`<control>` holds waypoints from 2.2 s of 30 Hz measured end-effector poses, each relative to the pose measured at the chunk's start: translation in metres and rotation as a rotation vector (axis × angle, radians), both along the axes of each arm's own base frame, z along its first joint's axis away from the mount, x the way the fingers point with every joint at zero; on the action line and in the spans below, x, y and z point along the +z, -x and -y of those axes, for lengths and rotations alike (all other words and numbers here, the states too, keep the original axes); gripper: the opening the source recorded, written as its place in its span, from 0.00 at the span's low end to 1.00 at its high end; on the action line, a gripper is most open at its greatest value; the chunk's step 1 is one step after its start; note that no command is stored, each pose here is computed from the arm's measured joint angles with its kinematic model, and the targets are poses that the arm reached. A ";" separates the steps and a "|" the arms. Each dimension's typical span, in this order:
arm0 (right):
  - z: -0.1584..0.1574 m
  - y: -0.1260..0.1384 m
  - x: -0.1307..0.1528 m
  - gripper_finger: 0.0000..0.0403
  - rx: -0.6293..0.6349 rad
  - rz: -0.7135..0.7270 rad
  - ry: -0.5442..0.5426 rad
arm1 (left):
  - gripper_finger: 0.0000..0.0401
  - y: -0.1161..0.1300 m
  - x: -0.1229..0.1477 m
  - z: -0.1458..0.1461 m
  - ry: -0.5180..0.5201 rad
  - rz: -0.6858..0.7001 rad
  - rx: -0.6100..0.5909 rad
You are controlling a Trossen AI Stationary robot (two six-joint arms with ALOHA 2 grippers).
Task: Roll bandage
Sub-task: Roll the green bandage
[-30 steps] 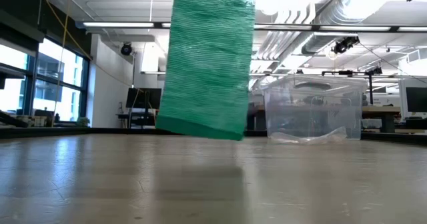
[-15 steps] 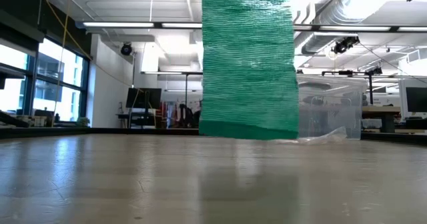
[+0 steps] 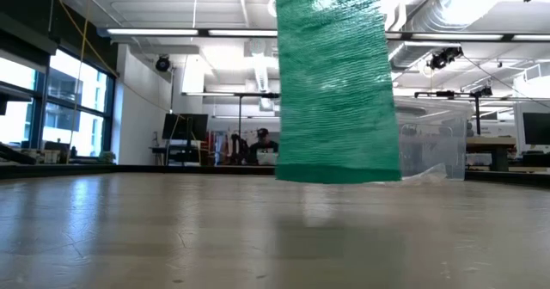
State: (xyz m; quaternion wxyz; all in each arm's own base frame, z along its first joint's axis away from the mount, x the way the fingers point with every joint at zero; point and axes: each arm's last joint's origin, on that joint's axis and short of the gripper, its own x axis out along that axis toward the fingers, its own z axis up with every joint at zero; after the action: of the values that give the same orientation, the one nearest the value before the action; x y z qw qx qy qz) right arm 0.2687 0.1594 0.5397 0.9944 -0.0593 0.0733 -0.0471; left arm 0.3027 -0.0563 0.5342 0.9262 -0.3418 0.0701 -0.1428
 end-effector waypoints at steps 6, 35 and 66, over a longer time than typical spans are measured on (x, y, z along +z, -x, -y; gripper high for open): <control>0.000 0.001 0.000 0.08 -0.011 0.014 -0.160 | 0.04 0.001 0.001 0.002 -0.195 0.078 -0.025; 0.004 0.002 -0.006 0.02 -0.026 -0.059 0.034 | 0.40 0.001 -0.003 0.007 0.016 -0.034 0.036; 0.004 -0.004 -0.007 0.22 -0.064 -0.012 -0.419 | 0.14 0.012 -0.008 0.042 -0.983 0.199 -0.009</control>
State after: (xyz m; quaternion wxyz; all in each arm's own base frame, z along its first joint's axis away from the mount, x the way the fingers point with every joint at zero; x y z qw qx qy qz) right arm 0.2726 0.1553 0.5328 0.9826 0.1507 0.0895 -0.0621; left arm 0.2903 -0.0987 0.5261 0.9793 0.1503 0.0420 -0.1285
